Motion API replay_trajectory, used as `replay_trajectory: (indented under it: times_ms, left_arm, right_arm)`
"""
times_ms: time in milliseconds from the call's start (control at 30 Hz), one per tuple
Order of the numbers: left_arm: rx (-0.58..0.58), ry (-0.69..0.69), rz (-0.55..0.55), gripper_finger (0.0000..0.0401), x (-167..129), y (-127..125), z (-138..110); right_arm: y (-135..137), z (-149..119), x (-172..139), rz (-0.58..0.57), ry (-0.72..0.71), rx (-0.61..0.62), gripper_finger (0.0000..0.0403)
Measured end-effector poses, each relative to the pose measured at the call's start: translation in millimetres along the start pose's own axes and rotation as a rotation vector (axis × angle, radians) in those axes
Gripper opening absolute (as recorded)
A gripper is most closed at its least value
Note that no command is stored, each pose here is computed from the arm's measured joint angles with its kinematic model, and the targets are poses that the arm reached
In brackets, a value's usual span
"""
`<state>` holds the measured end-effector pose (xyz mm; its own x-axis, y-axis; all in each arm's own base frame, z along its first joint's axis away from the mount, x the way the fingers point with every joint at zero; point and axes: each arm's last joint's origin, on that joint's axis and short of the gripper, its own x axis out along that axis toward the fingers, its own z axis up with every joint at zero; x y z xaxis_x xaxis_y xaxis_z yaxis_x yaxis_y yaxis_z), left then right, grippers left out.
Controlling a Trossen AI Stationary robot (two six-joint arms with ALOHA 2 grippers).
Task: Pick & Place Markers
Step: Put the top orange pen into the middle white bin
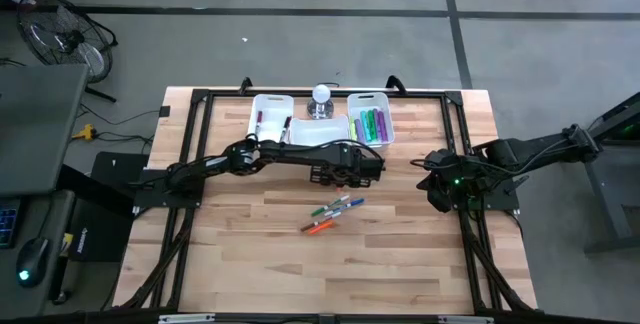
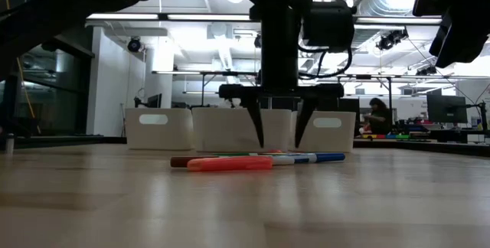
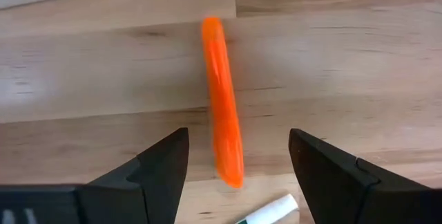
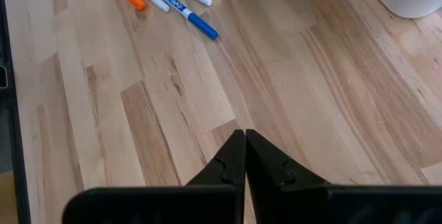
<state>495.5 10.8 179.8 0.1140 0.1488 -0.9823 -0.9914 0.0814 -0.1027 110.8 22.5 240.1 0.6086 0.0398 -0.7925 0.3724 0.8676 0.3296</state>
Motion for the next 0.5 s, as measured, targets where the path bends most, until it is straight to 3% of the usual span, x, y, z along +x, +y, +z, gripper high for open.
replay_trajectory:
  times_ms: [267,333,500]
  left_arm:
    - [-0.034,-0.005,0.014,0.0243,7.4,0.0,5.9]
    - [-0.045,0.022,0.017,0.0243,20.0,-2.4,5.6]
    - [-0.018,0.092,0.017,0.0242,20.0,-1.7,3.5]
  right_arm:
    - [0.0,0.0,-0.1,0.0,0.0,0.0,0.0]
    - [0.0,0.0,0.1,-0.001,0.001,0.0,0.0]
    - [-0.2,-0.2,0.0,-0.002,0.002,0.0,0.0]
